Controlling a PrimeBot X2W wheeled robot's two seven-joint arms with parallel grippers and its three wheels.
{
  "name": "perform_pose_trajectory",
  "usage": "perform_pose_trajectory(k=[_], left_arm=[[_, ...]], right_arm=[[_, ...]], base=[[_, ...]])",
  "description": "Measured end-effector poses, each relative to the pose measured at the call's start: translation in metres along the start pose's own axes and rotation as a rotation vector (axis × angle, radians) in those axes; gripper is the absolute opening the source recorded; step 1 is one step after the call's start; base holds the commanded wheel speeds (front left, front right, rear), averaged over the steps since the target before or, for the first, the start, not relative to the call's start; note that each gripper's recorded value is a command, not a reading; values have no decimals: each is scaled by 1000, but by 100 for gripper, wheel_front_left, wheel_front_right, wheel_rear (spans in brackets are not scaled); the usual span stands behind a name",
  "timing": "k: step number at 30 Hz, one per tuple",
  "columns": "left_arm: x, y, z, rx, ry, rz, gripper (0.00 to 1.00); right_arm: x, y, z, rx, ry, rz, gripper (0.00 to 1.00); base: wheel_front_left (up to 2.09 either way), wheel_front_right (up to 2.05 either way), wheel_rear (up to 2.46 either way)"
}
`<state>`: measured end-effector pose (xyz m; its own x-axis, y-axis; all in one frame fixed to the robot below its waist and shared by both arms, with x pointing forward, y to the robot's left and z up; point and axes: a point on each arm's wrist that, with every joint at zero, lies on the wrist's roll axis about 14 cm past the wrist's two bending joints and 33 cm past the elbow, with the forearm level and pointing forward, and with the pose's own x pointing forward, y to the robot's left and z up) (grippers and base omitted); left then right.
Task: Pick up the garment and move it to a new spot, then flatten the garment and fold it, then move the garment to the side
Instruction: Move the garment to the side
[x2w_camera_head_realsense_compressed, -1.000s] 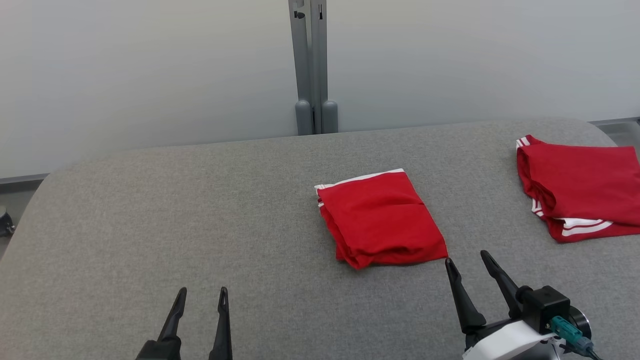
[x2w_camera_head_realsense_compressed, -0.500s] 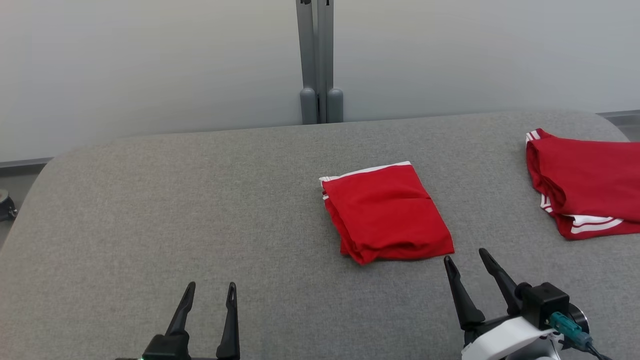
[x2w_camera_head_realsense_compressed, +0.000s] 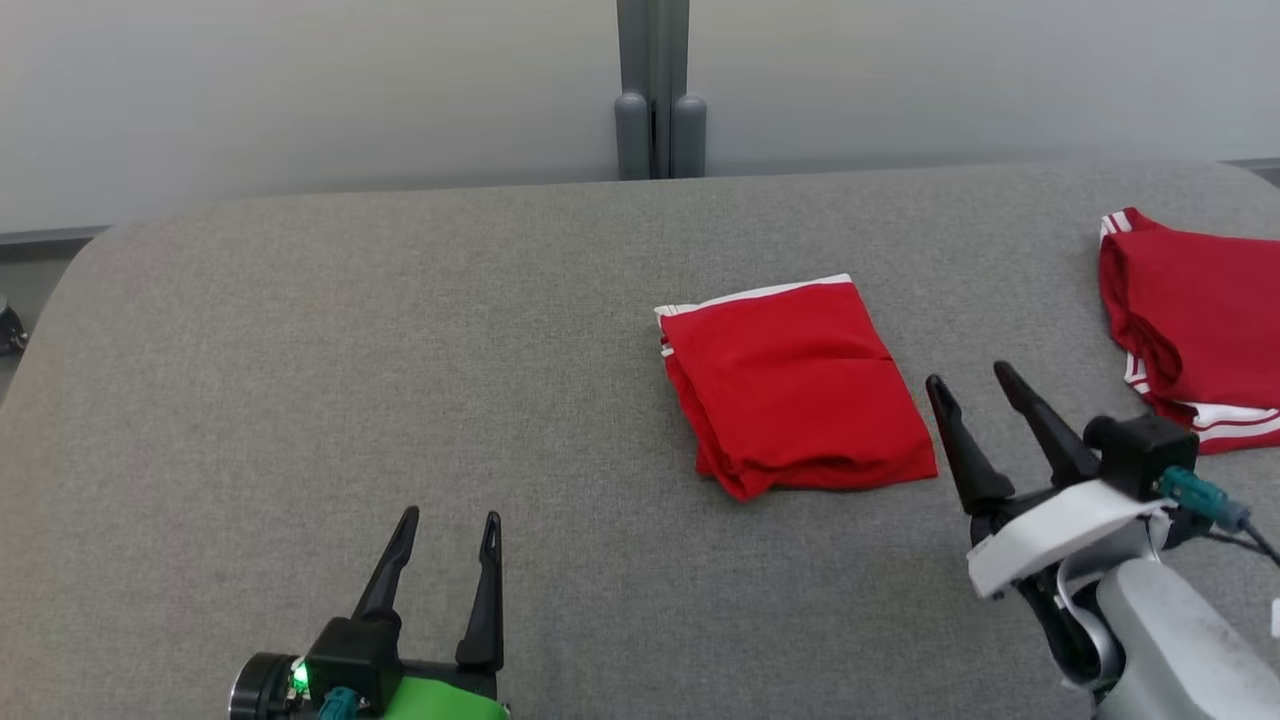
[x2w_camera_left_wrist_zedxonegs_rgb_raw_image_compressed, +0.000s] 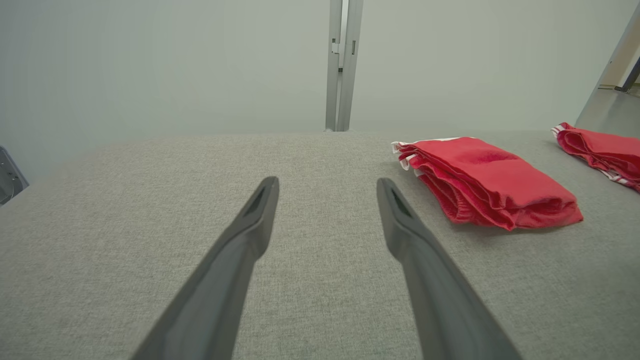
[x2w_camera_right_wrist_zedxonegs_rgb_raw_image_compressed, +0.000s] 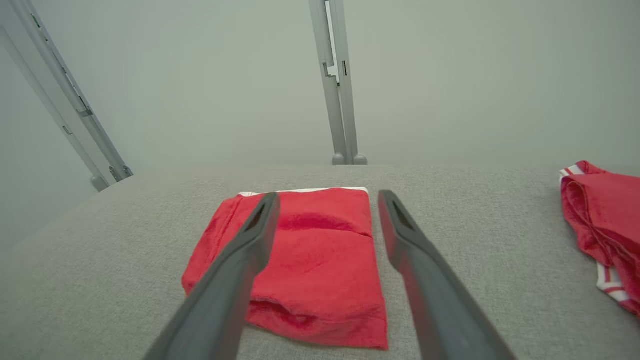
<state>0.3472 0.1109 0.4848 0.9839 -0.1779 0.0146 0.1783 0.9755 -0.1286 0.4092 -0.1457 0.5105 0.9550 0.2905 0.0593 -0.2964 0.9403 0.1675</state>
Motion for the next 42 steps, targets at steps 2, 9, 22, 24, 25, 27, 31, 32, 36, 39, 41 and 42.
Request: perform_pose_trajectory(k=[2, 9, 22, 24, 25, 27, 31, 32, 36, 39, 41, 42], left_arm=[[5, 1, -2, -1, 5, -2, 100], [24, 2, -12, -10, 34, -18, 100], [47, 9, -43, -28, 113, -23, 100], [48, 12, -48, -28, 127, -15, 100], [48, 13, -48, -28, 129, -13, 100], [50, 16, -49, -26, 131, -6, 100], [49, 19, -52, -27, 140, 4, 100], [49, 19, -53, -27, 141, 6, 100], [52, 19, -53, -28, 139, 6, 100], [57, 13, -54, -29, 138, -17, 100], [61, 7, -57, -30, 141, -39, 100], [62, 4, -58, -29, 142, -49, 100]], right_arm=[[12, -7, 0, 19, 25, 7, 100], [45, -29, -23, 139, 239, 21, 100], [75, -53, -94, 237, 579, 13, 100], [72, -48, -112, 252, 640, 22, 100], [71, -46, -117, 257, 654, 24, 100], [74, -42, -124, 267, 670, 32, 59], [76, -31, -130, 284, 683, 61, 0], [75, -30, -129, 282, 679, 69, 0], [73, -43, -115, 216, 644, 71, 0], [71, -69, -98, 137, 605, 40, 0], [70, -91, -82, 87, 573, 6, 0], [69, -99, -77, 69, 563, -10, 0]], base=[[0, 0, 0], [0, 0, 0], [0, 0, 0], [0, 0, 0], [0, 0, 0], [0, 0, 0], [0, 0, 0], [0, 0, 0], [0, 0, 0], [0, 0, 0], [0, 0, 0], [0, 0, 0]])
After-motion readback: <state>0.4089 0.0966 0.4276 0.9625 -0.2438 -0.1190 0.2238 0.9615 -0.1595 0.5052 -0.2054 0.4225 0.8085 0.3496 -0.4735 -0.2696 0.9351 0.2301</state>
